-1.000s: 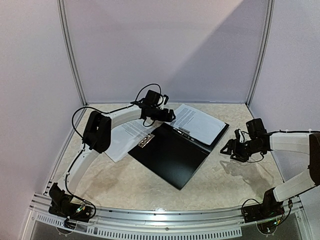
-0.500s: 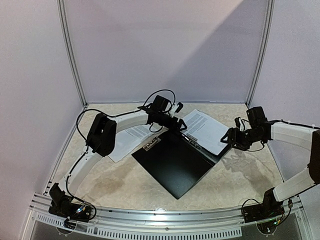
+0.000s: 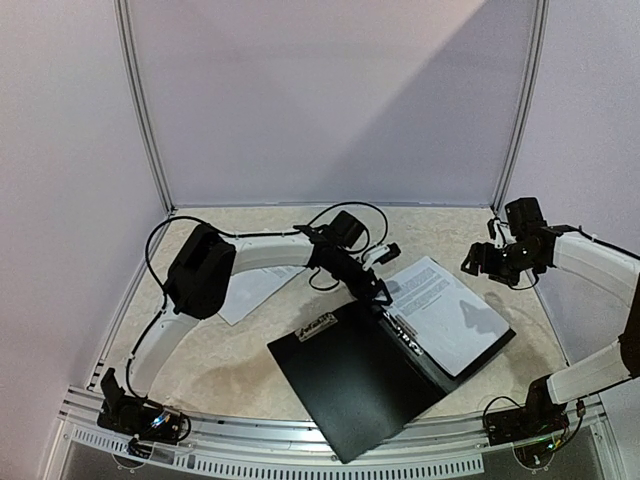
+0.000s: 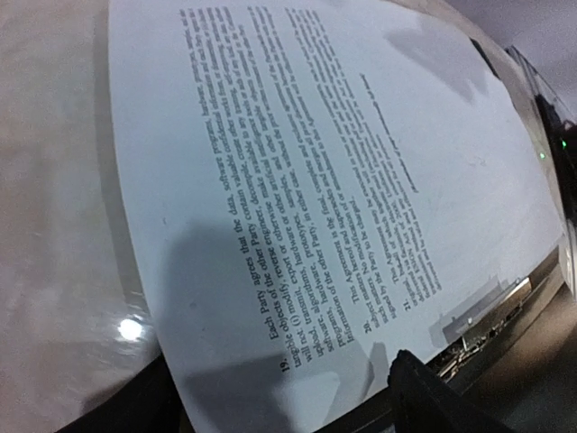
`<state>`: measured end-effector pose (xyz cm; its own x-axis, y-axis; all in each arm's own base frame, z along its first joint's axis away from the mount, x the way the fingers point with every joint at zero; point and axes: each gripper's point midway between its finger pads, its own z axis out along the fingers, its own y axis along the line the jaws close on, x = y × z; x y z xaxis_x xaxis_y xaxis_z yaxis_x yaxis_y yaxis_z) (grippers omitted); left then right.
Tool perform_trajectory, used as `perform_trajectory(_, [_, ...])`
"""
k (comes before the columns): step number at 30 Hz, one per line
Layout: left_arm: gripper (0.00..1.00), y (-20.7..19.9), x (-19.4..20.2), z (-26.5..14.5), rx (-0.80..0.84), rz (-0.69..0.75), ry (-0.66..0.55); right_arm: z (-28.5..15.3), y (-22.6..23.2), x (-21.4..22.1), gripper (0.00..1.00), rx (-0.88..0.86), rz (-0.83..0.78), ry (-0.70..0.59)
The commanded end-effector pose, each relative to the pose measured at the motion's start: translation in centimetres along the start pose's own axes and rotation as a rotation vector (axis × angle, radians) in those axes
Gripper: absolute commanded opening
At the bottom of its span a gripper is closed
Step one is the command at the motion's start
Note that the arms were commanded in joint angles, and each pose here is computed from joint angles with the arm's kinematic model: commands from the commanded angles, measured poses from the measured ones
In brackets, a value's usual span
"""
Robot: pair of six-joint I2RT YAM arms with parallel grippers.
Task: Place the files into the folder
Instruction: Move the folder with files to the center of the board, then rotate the folder with some files at the center of the board.
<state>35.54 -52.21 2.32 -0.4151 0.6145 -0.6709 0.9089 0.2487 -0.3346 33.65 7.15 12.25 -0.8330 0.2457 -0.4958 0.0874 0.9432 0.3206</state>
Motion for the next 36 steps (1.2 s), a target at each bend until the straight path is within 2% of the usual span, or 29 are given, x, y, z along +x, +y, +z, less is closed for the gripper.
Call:
perform_trajectory(1, [0.79,-4.3,3.9,-0.5,0.094,0.017,0.150,0.7,-3.4,2.1,0.85,0.147,-0.022,0.041])
perform_trajectory(4, [0.81,-4.6,3.8,-0.9,0.054,0.039,0.159,1.5,-4.1,3.3,0.86,0.163,-0.020,0.063])
perform_trajectory(8, [0.85,-2.5,2.5,-2.3,-0.076,0.039,0.145,2.9,-5.1,6.0,0.86,0.176,-0.021,0.135])
perform_trajectory(17, [0.86,-0.3,-1.8,-8.9,-0.368,0.005,0.065,3.9,-5.0,10.1,0.86,0.118,-0.031,0.257])
perform_trajectory(21, [0.86,-0.1,-2.5,-11.2,-0.443,-0.021,0.031,3.5,-4.1,11.6,0.85,0.088,-0.049,0.291])
perform_trajectory(26, [0.85,-0.8,-4.0,-13.1,-0.459,-0.041,-0.019,2.8,-2.7,13.6,0.85,0.051,-0.071,0.330])
perform_trajectory(32, [0.85,-0.3,-4.6,-13.8,-0.493,-0.057,-0.056,1.1,-3.4,10.7,0.85,0.150,-0.112,0.243])
perform_trajectory(36, [0.85,1.4,-3.7,-11.4,-0.505,-0.083,-0.038,-0.6,-3.7,6.9,0.86,0.236,-0.135,0.127])
